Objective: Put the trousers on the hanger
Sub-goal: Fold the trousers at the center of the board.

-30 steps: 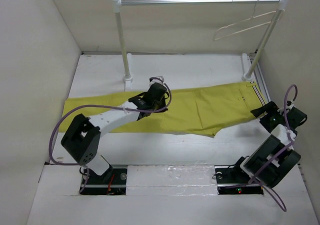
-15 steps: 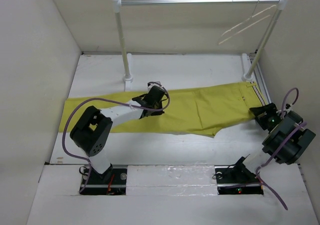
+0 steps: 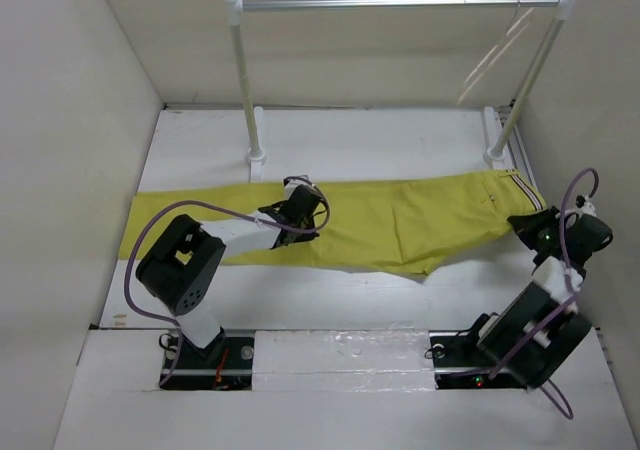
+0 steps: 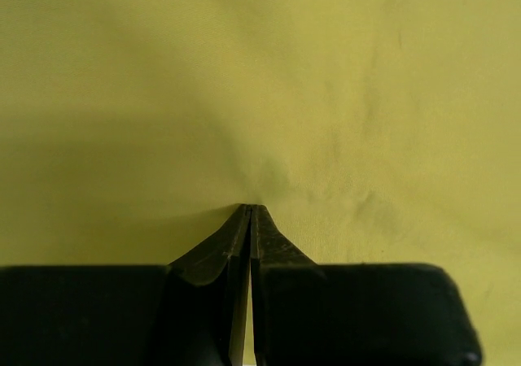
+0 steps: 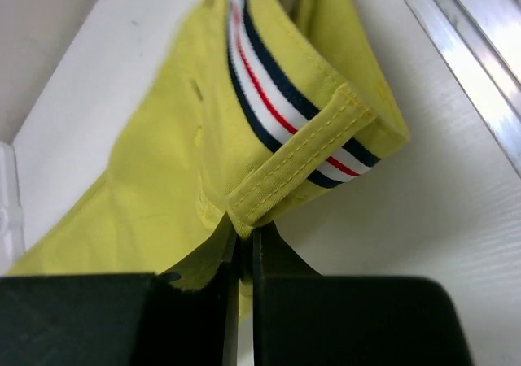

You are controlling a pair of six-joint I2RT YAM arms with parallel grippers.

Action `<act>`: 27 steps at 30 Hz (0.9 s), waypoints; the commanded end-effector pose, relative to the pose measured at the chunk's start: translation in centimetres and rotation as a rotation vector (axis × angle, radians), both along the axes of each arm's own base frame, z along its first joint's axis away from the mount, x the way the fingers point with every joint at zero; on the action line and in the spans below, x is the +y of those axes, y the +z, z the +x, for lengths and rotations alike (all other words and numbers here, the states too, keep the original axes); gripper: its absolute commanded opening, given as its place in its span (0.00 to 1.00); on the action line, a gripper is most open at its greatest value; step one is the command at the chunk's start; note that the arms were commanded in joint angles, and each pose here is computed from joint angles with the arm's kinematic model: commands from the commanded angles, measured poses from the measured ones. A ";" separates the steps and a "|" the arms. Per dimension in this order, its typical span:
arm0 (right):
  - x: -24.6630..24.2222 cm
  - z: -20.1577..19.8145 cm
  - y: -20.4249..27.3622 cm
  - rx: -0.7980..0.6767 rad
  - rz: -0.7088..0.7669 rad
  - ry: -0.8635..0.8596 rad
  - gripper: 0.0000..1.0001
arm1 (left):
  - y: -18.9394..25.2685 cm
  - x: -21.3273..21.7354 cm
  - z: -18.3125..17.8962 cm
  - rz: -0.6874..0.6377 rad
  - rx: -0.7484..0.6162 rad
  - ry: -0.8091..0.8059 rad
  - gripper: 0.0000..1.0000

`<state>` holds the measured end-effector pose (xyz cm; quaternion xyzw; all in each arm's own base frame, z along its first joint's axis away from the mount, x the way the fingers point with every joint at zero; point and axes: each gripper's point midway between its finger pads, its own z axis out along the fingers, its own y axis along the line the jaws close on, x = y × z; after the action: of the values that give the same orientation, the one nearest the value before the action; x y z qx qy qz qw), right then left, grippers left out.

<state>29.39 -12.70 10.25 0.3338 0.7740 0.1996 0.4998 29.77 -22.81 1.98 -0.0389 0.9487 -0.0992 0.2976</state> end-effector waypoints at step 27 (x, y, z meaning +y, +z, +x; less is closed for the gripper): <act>13.4 -4.9 26.2 -0.242 -0.682 0.445 0.00 | 1.9 -10.5 -14.6 -0.146 0.172 -0.355 0.00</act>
<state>24.54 1.22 36.83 -0.0419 0.7867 0.1040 0.6070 16.48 -33.19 2.45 0.1152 0.9536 -0.1840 0.2086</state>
